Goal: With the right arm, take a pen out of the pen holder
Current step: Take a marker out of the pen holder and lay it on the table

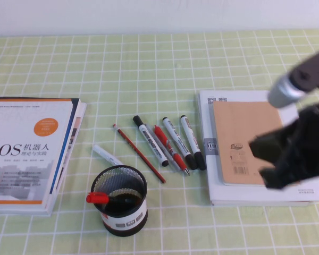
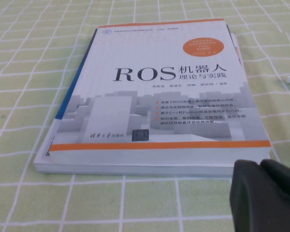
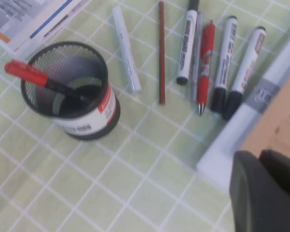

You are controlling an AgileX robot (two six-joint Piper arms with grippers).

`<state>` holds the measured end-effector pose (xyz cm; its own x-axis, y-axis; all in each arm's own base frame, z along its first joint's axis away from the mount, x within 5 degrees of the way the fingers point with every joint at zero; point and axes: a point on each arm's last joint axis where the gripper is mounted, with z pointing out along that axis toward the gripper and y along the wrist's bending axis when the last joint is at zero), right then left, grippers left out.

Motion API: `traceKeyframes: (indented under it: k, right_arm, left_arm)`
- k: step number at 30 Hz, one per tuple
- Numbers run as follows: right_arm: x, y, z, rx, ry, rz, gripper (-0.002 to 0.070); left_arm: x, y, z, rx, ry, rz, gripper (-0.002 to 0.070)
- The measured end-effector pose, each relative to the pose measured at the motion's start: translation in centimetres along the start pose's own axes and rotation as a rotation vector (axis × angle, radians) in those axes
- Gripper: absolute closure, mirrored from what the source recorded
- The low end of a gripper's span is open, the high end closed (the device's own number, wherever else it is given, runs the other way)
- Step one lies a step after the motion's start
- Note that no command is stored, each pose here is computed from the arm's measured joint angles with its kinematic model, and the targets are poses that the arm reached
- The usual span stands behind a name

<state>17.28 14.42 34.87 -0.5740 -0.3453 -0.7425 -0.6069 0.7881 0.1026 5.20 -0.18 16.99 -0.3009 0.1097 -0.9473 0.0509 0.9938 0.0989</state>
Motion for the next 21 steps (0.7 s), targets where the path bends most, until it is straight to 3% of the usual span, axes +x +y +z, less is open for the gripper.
traceKeyframes:
  k: [10,21]
  right_arm:
    - [4.0,-0.2,-2.0,-0.004,0.061,0.013,0.0688]
    - [7.1,-1.5,0.3,0.057,-0.014,-0.006,0.0688]
  left_arm:
    - [0.0,0.0,0.0,0.0,0.0,0.0,0.0681]
    - [0.0,0.0,0.0,0.0,0.0,0.0,0.0681]
